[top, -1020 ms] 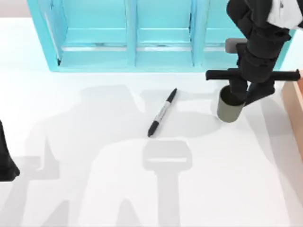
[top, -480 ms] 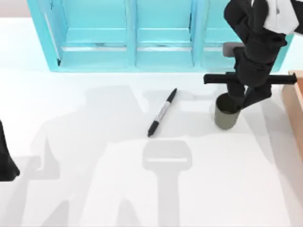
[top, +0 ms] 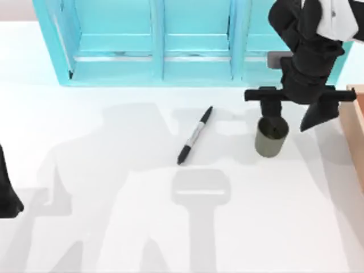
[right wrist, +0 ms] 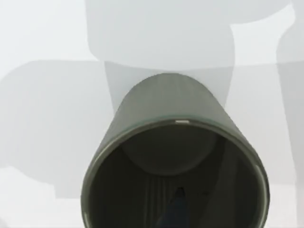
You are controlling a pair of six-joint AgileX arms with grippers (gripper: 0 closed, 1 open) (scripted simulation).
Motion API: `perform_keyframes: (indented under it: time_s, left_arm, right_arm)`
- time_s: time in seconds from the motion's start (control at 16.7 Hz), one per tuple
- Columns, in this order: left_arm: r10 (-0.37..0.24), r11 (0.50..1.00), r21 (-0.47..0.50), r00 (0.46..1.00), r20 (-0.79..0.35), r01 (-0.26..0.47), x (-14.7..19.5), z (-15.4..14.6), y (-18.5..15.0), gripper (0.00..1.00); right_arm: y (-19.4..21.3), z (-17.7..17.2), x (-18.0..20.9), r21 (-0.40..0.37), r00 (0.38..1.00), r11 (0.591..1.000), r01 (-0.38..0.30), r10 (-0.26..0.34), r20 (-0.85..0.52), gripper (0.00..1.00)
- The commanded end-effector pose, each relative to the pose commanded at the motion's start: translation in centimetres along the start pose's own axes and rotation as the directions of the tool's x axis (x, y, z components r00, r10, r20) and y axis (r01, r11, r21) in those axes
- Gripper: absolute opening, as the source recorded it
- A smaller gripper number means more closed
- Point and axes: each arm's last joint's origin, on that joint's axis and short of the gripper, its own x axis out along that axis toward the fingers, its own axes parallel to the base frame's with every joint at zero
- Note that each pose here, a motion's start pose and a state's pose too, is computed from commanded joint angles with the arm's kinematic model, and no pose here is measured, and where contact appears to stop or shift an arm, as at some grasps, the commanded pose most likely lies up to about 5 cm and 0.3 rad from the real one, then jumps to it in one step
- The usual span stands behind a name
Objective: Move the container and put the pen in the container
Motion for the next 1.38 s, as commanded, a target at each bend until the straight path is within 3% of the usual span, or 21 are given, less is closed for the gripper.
perform_keyframes:
  time_s: [0.12, 0.18, 0.84, 1.08, 1.38]
  left_arm:
    - [0.000, 1.000, 0.000, 1.000, 0.000, 0.000, 0.0, 0.0, 0.0, 1.00]
    - [0.000, 1.000, 0.000, 1.000, 0.000, 0.000, 0.0, 0.0, 0.0, 1.00]
    - [0.000, 1.000, 0.000, 1.000, 0.000, 0.000, 0.0, 0.0, 0.0, 1.00]
    - [0.000, 1.000, 0.000, 1.000, 0.000, 0.000, 0.0, 0.0, 0.0, 1.00]
    - [0.000, 1.000, 0.000, 1.000, 0.000, 0.000, 0.0, 0.0, 0.0, 1.00]
  right_arm:
    - [0.0, 0.0, 0.0, 0.000, 1.000, 1.000, 0.000, 0.000, 0.000, 0.98]
    - [0.0, 0.0, 0.0, 0.000, 1.000, 1.000, 0.000, 0.000, 0.000, 1.00]
    - [0.0, 0.3, -0.6, 0.003, 1.000, 1.000, 0.004, -0.004, -0.006, 1.00]
    - [0.6, 1.3, -3.9, -0.001, 1.000, 1.000, 0.012, -0.012, -0.019, 1.00]
    - [0.8, 1.6, -10.8, 0.001, 1.000, 1.000, -0.002, 0.002, -0.003, 1.00]
